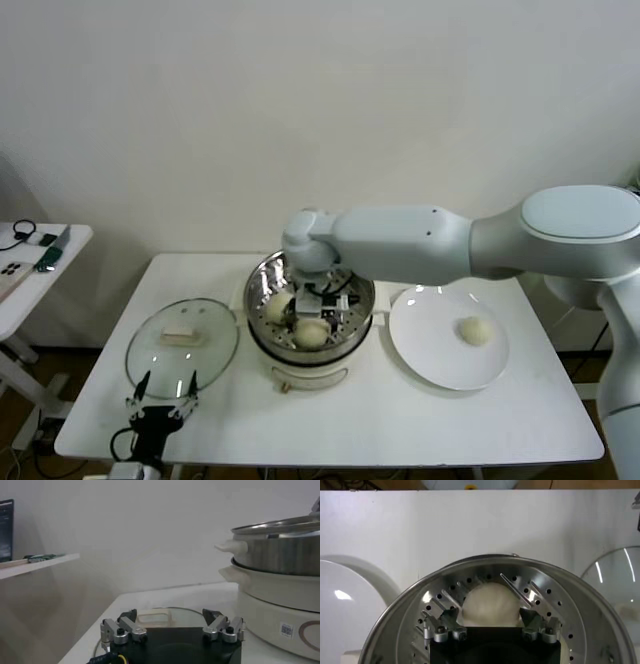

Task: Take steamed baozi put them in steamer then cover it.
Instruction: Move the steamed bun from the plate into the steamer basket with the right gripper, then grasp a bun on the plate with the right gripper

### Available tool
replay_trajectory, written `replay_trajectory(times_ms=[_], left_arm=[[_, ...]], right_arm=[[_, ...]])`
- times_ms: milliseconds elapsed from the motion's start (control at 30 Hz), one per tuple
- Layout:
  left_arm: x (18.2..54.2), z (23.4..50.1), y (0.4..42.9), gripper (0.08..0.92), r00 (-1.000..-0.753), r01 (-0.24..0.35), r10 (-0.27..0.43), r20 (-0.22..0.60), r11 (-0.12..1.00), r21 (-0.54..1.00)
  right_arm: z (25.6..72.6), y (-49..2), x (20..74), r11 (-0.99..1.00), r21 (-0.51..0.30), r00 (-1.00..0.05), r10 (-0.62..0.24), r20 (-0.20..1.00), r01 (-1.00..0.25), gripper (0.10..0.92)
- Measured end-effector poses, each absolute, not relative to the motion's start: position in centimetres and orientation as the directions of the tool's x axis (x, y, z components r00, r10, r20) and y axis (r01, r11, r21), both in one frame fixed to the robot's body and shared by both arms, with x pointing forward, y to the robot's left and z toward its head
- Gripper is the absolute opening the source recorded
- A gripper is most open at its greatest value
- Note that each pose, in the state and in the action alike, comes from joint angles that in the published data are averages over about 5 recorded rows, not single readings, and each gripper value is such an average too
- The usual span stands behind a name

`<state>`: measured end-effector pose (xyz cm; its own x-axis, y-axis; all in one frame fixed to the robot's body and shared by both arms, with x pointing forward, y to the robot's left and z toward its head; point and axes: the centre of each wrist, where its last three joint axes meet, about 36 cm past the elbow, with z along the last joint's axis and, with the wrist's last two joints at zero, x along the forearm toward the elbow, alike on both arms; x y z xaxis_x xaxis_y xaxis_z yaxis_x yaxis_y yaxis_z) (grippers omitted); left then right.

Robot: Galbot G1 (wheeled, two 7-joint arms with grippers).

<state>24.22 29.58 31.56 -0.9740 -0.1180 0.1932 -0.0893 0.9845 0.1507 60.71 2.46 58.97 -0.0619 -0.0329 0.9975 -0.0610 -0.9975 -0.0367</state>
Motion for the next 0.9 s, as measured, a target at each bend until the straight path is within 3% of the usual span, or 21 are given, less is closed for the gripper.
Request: replay_trajectory(times_ms=[333,533,700,900], left_arm=[[24.2,31.6,29.5,0.823,-0.974,-0.093,-0.121,0.191,0.985,0.149],[24.3,31.7,29.5,0.823,-0.975,-0.094,-0.120,0.187,0.985,0.144],[24.5,32.0,29.6,0.823,-0.977,-0.095,-0.119,0.178,0.986,0.140],[24.9,32.4,30.0,0.823,-0.978,-0.099,-0.122,0.167,0.986,0.137]], right_arm=[[61.0,1.7,61.4,-0.996,-0.057,-0.069,-0.052,0.996,-0.066,0.823],[63.5,-0.6,62.5,-0.988,-0.086,-0.091,-0.074,0.993,-0.129,0.823],[65.7,-5.0,64.1,-0.952,-0.135,-0.125,-0.104,0.987,-0.275,0.823],[67.5,-12.9,65.8,-0.802,-0.227,-0.167,-0.161,0.973,-0.552,0.823]])
